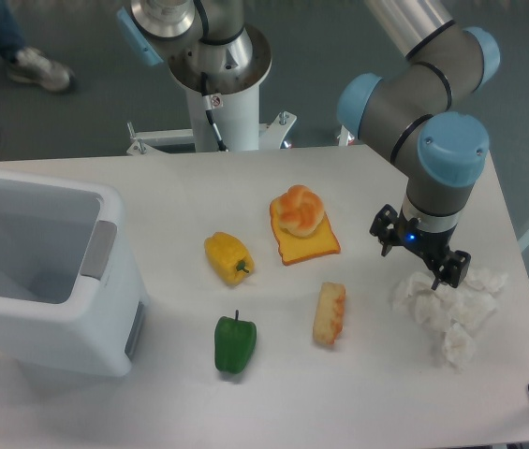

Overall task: Pick up the square bread
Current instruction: 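Move the gripper from the tissue pile toward the small bread roll, then lower the open gripper over the bread roll and close on it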

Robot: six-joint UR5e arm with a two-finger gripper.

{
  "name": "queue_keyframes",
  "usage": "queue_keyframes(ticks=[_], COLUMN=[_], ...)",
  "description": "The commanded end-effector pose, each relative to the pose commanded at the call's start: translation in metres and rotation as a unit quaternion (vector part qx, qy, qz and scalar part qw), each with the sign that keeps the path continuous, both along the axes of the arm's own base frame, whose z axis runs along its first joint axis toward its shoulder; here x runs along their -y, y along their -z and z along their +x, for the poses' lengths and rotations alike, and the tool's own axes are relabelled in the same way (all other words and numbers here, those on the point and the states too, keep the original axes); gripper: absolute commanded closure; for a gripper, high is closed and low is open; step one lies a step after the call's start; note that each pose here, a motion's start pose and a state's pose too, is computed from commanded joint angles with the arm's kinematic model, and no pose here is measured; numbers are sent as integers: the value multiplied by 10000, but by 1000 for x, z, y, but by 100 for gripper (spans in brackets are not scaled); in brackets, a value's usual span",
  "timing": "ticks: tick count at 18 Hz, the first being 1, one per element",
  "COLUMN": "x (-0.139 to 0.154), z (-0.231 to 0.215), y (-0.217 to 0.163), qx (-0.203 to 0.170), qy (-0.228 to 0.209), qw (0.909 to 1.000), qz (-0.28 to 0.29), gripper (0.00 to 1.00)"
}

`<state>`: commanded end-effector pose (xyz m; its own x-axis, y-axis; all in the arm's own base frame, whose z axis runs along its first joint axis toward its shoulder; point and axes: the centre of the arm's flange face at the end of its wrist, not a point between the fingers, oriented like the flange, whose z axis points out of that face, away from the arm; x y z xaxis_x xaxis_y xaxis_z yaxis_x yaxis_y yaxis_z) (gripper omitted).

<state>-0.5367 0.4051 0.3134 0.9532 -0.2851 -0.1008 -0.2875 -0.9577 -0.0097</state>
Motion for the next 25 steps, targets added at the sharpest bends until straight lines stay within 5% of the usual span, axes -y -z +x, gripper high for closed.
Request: queue_keyframes(ticks=[8, 12, 15, 20, 25], x=[-2, -13, -24, -46, -42], z=[1, 6, 14, 44, 76], y=[-1, 12, 21, 37, 63], qx=[35, 399, 472, 730, 992], qy=[-50, -580, -561, -1099, -1076], qw=[9999, 9955, 9932, 9878, 9873], qz=[108, 629, 903, 832, 612], gripper=[0, 0, 0, 0, 0])
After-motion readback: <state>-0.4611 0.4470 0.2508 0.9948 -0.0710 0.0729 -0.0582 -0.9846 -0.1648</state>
